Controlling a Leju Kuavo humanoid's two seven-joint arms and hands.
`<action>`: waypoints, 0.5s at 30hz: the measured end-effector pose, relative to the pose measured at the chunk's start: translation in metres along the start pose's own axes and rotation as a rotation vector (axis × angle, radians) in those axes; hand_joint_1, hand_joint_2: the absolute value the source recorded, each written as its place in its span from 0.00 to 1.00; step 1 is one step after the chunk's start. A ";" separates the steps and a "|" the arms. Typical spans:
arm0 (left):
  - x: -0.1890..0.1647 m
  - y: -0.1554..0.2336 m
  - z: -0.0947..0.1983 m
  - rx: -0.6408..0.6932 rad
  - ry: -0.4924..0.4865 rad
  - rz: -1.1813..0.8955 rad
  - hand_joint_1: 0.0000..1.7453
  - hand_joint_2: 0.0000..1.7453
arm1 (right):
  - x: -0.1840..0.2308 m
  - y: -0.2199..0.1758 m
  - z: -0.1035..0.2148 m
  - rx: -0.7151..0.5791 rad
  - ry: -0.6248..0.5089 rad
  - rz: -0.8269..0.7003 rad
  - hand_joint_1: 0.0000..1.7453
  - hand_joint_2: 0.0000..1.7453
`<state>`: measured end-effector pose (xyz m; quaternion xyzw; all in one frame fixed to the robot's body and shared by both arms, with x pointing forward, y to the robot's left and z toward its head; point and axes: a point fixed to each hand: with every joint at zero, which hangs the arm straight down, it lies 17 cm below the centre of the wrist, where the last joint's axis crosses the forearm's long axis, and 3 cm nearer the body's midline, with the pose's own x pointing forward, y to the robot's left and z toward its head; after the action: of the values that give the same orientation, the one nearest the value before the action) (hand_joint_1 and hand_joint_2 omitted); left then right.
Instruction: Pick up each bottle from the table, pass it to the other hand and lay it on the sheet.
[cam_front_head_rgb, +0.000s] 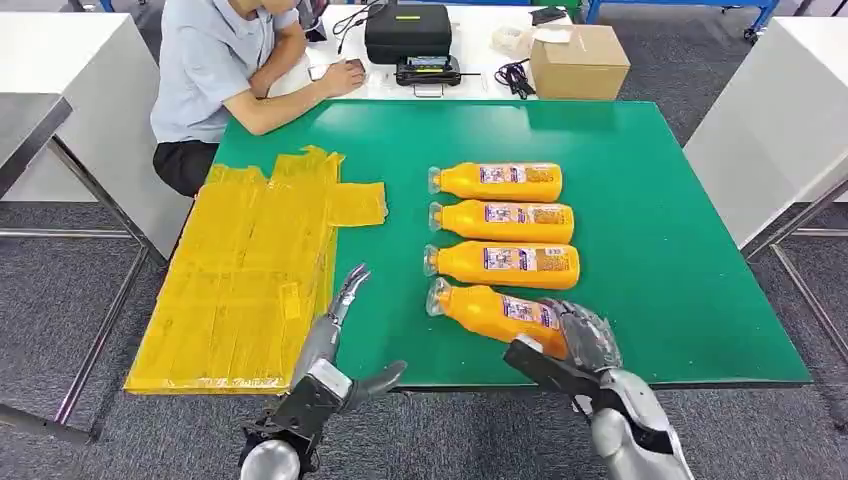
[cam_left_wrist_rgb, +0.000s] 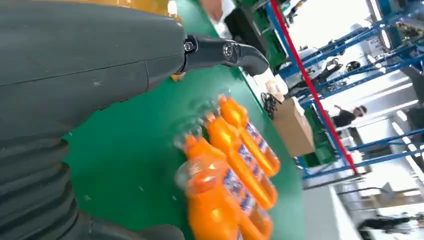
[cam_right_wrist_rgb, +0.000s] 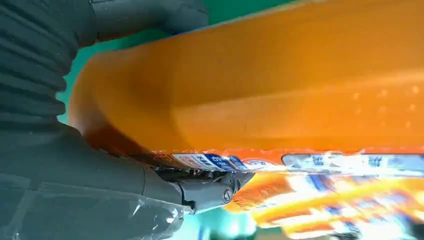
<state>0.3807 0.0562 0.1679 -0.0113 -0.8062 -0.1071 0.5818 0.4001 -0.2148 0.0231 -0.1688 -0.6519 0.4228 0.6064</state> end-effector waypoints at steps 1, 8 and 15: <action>-0.002 0.000 0.000 0.003 0.016 0.040 0.00 1.00 | 0.019 -0.001 0.001 -0.026 -0.042 -0.075 1.00 1.00; -0.012 0.013 0.000 0.092 0.115 0.393 0.00 1.00 | 0.121 -0.048 -0.007 -0.243 -0.230 -0.276 0.99 1.00; -0.026 0.023 0.005 0.150 0.169 0.529 0.00 1.00 | 0.164 -0.072 -0.006 -0.329 -0.328 -0.367 1.00 1.00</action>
<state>0.3879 0.0820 0.1461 -0.1689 -0.7298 0.1078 0.6537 0.3929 -0.1348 0.1834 -0.0736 -0.8206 0.2162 0.5238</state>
